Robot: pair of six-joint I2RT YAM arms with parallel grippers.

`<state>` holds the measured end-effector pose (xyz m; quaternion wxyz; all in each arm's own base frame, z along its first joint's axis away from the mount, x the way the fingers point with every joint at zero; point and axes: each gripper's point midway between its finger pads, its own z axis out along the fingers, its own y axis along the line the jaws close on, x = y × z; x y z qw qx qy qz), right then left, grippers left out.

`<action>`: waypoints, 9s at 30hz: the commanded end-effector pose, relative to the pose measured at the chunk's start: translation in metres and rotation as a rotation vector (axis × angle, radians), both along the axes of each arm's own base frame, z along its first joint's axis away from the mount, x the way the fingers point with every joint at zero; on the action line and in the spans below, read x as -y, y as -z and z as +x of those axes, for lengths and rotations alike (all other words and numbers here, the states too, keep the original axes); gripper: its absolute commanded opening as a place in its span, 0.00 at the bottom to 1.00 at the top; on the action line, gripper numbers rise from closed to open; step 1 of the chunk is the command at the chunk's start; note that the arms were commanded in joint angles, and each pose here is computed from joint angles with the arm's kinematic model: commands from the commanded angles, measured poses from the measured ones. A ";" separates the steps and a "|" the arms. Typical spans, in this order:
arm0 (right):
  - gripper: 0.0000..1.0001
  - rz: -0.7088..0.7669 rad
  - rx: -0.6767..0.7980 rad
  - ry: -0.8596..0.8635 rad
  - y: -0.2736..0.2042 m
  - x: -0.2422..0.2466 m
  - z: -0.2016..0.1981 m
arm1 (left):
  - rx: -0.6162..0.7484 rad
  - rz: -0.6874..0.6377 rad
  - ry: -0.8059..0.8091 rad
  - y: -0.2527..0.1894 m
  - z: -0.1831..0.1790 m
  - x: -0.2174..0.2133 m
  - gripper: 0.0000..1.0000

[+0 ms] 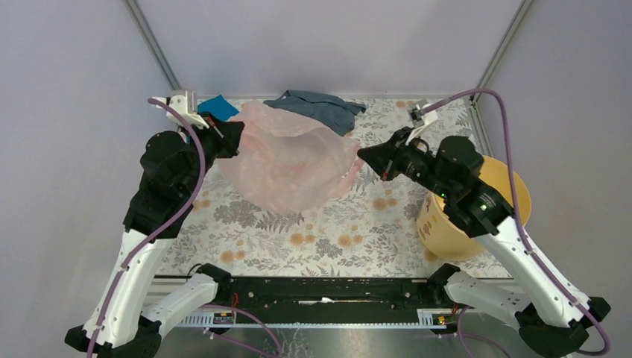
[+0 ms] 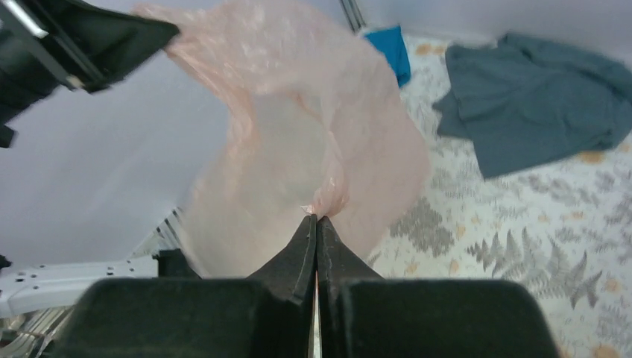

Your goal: Put the trash bags into the trash bin

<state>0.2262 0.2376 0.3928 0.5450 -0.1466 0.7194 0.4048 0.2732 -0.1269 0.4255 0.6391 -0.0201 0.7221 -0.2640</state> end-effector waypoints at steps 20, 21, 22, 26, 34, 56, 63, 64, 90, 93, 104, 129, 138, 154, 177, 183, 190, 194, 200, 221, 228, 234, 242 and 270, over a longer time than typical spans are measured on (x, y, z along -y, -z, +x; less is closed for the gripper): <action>1.00 -0.368 -0.276 0.235 0.091 0.059 -0.001 | -0.099 0.187 -0.224 0.111 0.032 -0.037 0.00; 1.00 -0.381 -0.268 0.263 0.083 0.069 -0.004 | -0.102 0.187 -0.219 0.112 0.032 -0.037 0.00; 1.00 -0.394 -0.263 0.290 0.077 0.079 -0.008 | -0.103 0.186 -0.217 0.112 0.032 -0.036 0.00; 1.00 -0.406 -0.234 0.430 0.046 0.119 -0.020 | -0.105 0.180 -0.202 0.113 0.031 -0.033 0.00; 1.00 -0.307 -0.272 0.810 0.021 0.209 -0.058 | -0.098 0.163 -0.177 0.112 0.027 -0.030 0.00; 0.71 -0.750 -0.474 0.902 0.146 0.186 -0.005 | -0.102 0.149 -0.135 0.113 0.024 -0.023 0.00; 0.65 -0.798 -0.514 0.871 0.179 0.180 -0.003 | -0.110 0.151 -0.122 0.116 0.025 -0.019 0.00; 0.62 -0.809 -0.518 0.870 0.182 0.180 -0.003 | -0.110 0.150 -0.118 0.116 0.025 -0.019 0.00; 0.00 -0.600 -0.437 0.310 0.183 0.021 0.039 | -0.147 0.161 -0.111 0.128 0.032 -0.015 0.00; 0.00 -0.603 -0.421 0.260 0.187 -0.004 0.035 | -0.147 0.161 -0.116 0.127 0.032 -0.016 0.00; 0.17 -0.599 -0.397 0.227 0.181 -0.019 0.029 | -0.139 0.159 -0.124 0.125 0.031 -0.019 0.00; 0.93 -0.471 -0.204 0.144 0.071 -0.021 0.011 | -0.109 0.154 -0.185 0.117 0.027 -0.032 0.00; 0.96 -0.545 -0.220 -0.073 0.119 -0.133 -0.025 | -0.100 0.150 -0.187 0.114 0.025 -0.033 0.00; 0.32 -0.508 -0.316 -0.022 0.239 -0.174 -0.015 | -0.116 0.139 -0.190 0.114 0.024 -0.033 0.00; 0.19 -0.093 -0.038 -0.100 0.179 -0.144 -0.002 | -0.646 -0.217 0.386 0.173 -0.026 0.086 0.00; 0.44 -0.029 0.043 -0.136 0.171 -0.158 0.001 | -0.658 -0.272 0.355 0.180 -0.020 0.088 0.00; 0.92 -0.092 0.095 -0.146 0.183 -0.177 0.015 | -0.664 -0.237 0.353 0.182 -0.015 0.087 0.00; 0.95 -0.077 0.073 -0.058 0.187 -0.177 0.030 | -0.667 -0.225 0.361 0.181 -0.015 0.088 0.00; 0.89 0.000 0.046 0.023 0.184 -0.188 0.047 | -0.654 -0.227 0.372 0.180 -0.018 0.088 0.00; 0.00 -0.045 0.137 -0.007 0.030 -0.132 0.003 | 0.081 -0.055 -0.044 -0.005 -0.099 -0.050 0.99; 0.00 -0.310 0.045 0.203 -0.039 -0.020 -0.012 | 0.066 -0.058 -0.062 -0.006 -0.102 -0.054 0.99; 0.00 -0.203 0.055 0.337 -0.069 0.067 -0.038 | 0.063 -0.096 0.079 -0.010 -0.091 -0.022 0.99; 0.00 -0.201 0.023 0.405 -0.052 0.108 -0.050 | 0.044 -0.229 0.409 -0.032 -0.064 0.050 0.99; 0.00 0.140 0.013 0.319 -0.081 0.120 -0.078 | 0.141 -0.166 0.591 -0.030 0.033 0.228 0.99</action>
